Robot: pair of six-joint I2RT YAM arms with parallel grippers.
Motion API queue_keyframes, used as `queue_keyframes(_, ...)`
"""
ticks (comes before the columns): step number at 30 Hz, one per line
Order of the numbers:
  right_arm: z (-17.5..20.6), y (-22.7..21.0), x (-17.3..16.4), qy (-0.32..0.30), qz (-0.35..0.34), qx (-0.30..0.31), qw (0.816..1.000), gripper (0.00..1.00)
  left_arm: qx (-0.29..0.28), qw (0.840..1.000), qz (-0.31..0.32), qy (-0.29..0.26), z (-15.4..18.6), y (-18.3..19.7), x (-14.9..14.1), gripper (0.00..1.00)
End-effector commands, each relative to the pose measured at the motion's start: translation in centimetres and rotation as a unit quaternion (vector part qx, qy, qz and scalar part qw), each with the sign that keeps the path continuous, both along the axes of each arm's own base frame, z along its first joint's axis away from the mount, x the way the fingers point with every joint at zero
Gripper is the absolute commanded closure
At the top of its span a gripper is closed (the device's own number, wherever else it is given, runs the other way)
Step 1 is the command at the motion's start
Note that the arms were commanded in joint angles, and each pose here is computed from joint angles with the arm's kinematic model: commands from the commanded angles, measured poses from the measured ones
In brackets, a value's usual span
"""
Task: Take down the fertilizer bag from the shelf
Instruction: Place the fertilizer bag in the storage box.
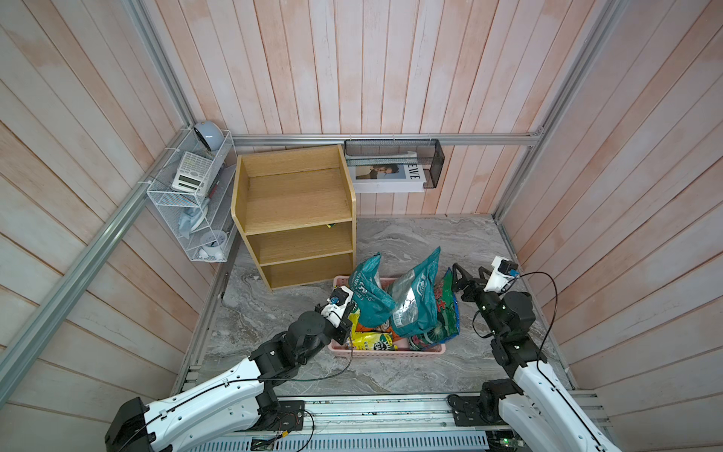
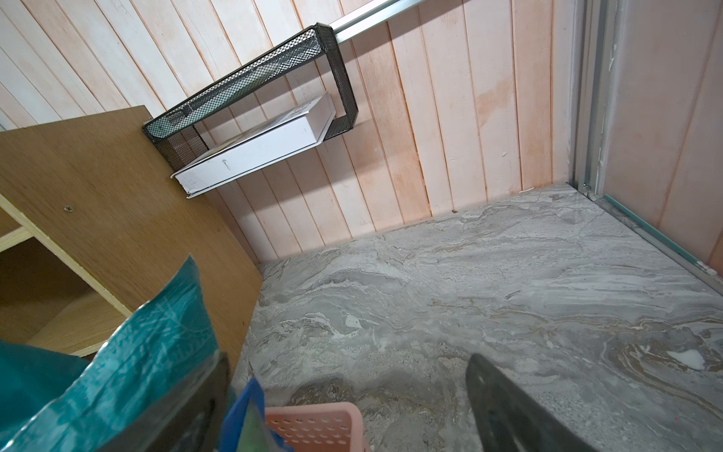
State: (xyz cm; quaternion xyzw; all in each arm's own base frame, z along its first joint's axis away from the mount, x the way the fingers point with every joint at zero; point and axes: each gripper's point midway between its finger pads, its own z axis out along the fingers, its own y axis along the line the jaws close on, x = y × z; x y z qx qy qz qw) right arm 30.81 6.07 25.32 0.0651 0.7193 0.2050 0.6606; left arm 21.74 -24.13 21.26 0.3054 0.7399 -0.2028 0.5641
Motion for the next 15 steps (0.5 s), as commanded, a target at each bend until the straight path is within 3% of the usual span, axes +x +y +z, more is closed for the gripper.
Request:
queue_keyframes(1,0.7,0.3,-0.2,-0.015,0.008,0.006,1.000,0.02,-0.007,0.999,-0.047,-0.017,-0.1,-0.4,-1.3,1.00)
queue_keyframes(6,0.7,0.5,-0.1,-0.016,0.012,0.008,1.000,0.02,-0.067,0.997,-0.021,-0.034,1.6,2.8,0.1,1.00)
queue_keyframes(9,0.7,0.6,0.0,-0.015,0.016,0.009,1.000,0.02,-0.102,0.993,-0.047,-0.040,3.2,2.9,0.9,1.00)
queue_keyframes(15,0.7,0.6,0.0,-0.016,0.014,0.008,1.000,0.02,-0.093,0.985,-0.144,-0.004,2.6,0.1,3.7,1.00)
